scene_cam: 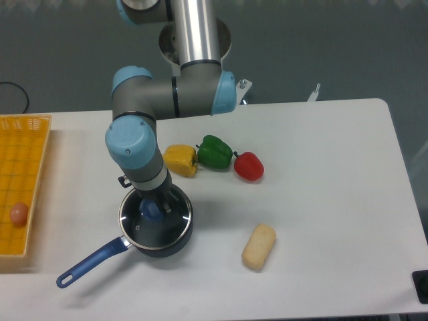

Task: Open the lid
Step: 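Lower the gripper onto the blue knob of the glass lid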

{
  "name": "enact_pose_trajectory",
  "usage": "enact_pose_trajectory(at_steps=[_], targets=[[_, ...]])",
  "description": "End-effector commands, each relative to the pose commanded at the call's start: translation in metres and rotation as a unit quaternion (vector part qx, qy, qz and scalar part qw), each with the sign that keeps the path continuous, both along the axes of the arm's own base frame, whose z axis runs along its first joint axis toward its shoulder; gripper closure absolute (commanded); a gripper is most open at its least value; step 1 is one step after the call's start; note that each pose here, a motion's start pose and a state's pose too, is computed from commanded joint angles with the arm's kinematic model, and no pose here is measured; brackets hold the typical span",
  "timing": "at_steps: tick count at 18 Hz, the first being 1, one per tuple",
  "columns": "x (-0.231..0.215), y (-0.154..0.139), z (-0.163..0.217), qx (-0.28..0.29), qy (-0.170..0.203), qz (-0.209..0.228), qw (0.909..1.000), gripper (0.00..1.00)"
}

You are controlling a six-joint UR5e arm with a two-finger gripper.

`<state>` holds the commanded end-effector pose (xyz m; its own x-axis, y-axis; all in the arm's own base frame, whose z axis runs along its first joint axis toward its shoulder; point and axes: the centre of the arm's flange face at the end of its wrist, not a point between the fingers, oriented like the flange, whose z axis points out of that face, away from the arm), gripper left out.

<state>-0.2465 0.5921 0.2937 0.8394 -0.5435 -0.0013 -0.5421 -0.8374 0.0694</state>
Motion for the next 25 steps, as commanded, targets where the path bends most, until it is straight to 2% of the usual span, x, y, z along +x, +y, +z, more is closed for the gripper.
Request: enact_pose_trajectory(at_steps=[25], targets=[[0.016,0.020,-0.015,0.000,-0.004,0.012,0.9999,0.00]])
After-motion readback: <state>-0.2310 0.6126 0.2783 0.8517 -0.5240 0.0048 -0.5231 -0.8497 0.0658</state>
